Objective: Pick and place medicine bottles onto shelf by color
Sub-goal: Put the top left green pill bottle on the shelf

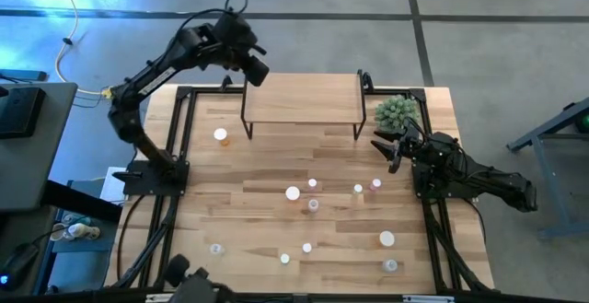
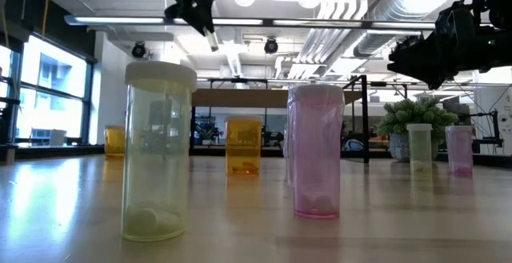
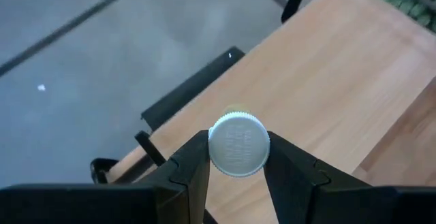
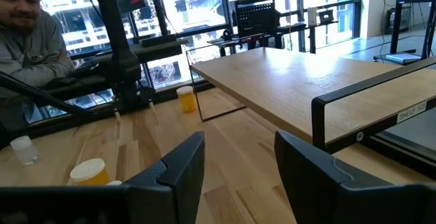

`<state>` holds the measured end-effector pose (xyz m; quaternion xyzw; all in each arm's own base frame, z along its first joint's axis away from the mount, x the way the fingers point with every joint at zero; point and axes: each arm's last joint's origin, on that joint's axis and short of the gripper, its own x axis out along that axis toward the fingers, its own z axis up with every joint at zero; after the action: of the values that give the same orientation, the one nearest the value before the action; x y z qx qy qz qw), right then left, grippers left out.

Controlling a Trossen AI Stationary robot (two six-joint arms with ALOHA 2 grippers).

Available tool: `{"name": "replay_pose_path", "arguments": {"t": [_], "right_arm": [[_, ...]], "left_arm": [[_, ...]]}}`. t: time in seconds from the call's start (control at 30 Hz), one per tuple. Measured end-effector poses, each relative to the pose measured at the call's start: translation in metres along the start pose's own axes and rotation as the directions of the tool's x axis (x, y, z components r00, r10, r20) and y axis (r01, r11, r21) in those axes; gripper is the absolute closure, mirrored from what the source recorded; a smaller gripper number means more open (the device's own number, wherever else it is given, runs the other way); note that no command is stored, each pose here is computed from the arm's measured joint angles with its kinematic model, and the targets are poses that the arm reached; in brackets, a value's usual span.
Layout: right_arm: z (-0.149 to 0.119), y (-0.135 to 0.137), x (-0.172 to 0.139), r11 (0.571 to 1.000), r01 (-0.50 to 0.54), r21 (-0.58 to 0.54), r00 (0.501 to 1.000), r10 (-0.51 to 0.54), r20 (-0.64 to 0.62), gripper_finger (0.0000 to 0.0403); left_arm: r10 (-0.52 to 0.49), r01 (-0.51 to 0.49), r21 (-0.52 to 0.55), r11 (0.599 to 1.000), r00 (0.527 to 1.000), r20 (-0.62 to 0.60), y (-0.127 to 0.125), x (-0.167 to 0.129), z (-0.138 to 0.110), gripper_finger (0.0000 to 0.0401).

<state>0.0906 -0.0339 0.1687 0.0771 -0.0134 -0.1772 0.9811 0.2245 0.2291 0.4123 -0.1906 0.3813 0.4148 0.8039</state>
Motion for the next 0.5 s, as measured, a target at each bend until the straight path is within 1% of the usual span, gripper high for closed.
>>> {"name": "replay_pose_path", "arguments": {"t": [0.2, 0.27, 0.5], "right_arm": [[0.000, 0.000, 0.000, 1.000, 0.000, 0.000, 1.000, 0.000, 0.000, 0.0233], [0.000, 0.000, 0.000, 1.000, 0.000, 0.000, 1.000, 0.000, 0.000, 0.0233], [0.000, 0.000, 0.000, 1.000, 0.000, 0.000, 1.000, 0.000, 0.000, 0.0233]], "left_arm": [[0.026, -0.025, 0.007, 1.000, 0.993, -0.115, 0.000, 0.029, 0.005, 0.0286], [0.027, -0.027, 0.006, 1.000, 0.991, -0.133, 0.000, 0.038, 0.006, 0.0286], [0.043, -0.041, 0.014, 0.999, 0.971, -0.235, -0.003, 0.068, 0.002, 0.0286]]}}
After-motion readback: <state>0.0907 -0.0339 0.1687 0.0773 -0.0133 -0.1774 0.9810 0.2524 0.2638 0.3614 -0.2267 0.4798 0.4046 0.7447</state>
